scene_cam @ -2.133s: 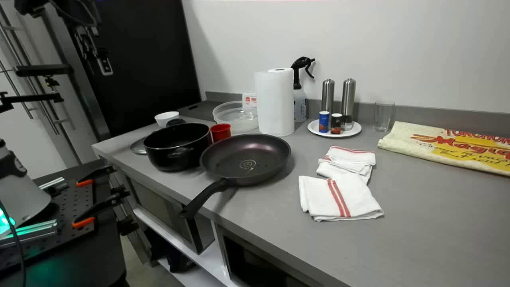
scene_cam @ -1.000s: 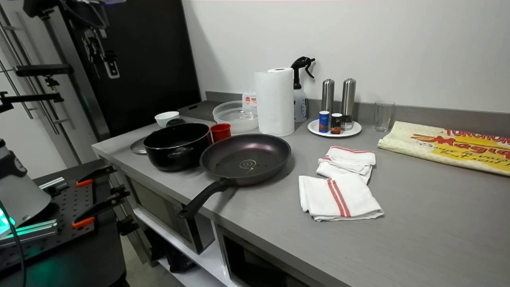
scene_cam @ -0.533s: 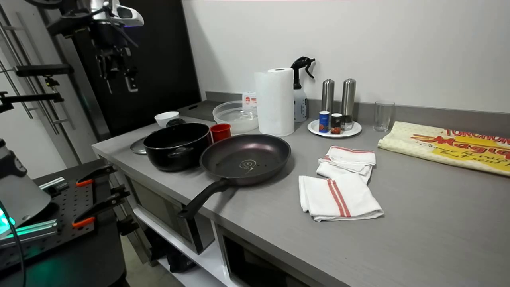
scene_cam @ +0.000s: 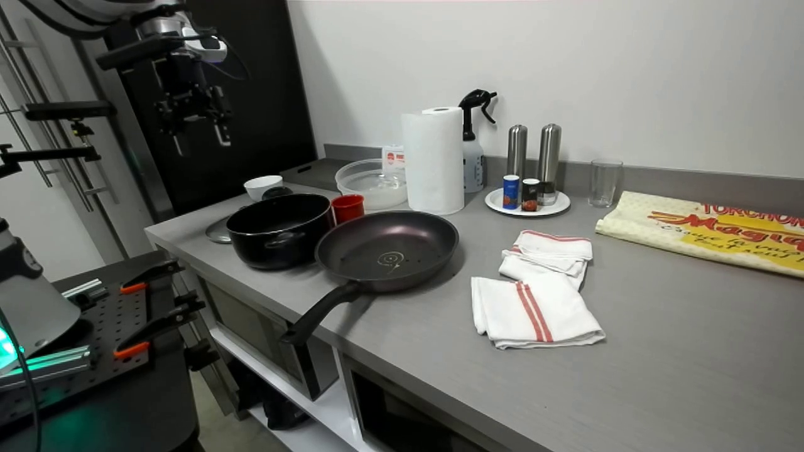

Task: Pick up the lid from the counter and put it on the pot

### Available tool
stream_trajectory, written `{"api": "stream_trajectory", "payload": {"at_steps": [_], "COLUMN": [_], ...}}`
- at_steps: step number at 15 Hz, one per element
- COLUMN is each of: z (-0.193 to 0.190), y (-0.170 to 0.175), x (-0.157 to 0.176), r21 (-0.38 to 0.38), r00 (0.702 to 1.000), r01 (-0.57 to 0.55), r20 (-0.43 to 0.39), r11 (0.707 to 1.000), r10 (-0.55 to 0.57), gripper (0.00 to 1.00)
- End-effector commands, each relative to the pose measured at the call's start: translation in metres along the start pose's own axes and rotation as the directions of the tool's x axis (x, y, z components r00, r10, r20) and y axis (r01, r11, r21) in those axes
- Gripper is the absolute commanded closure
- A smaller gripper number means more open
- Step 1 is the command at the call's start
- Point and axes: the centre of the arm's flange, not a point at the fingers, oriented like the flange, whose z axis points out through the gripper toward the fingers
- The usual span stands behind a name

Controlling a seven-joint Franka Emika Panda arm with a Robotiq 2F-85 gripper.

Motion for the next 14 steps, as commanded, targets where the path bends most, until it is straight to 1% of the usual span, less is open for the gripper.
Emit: {"api": "stream_trajectory", "payload": {"at_steps": [1, 5, 7, 11, 14], "z": [0.008, 0.024, 0.031, 0.044, 0.053], "y": [-0.003, -0.015, -0.020, -0.038, -0.058], "x": [0.051, 0.098, 0.120, 0.162, 0.189], "r21": [-0.035, -0.052, -0.049, -0.034, -0.025], "r00": [0.988, 0.961, 0.944, 0.906, 0.869], "r01": [0.154, 0.276, 0.330, 0.422, 0.492], "r20": [0.020, 0.030, 0.021, -0.011, -0.039], "r11": [0.987, 0.960, 0.943, 0.906, 0.870], "r10": [-0.153, -0.274, -0.329, -0.423, -0.493], "gripper": [0.00, 0.00, 0.00, 0.00, 0.00]}}
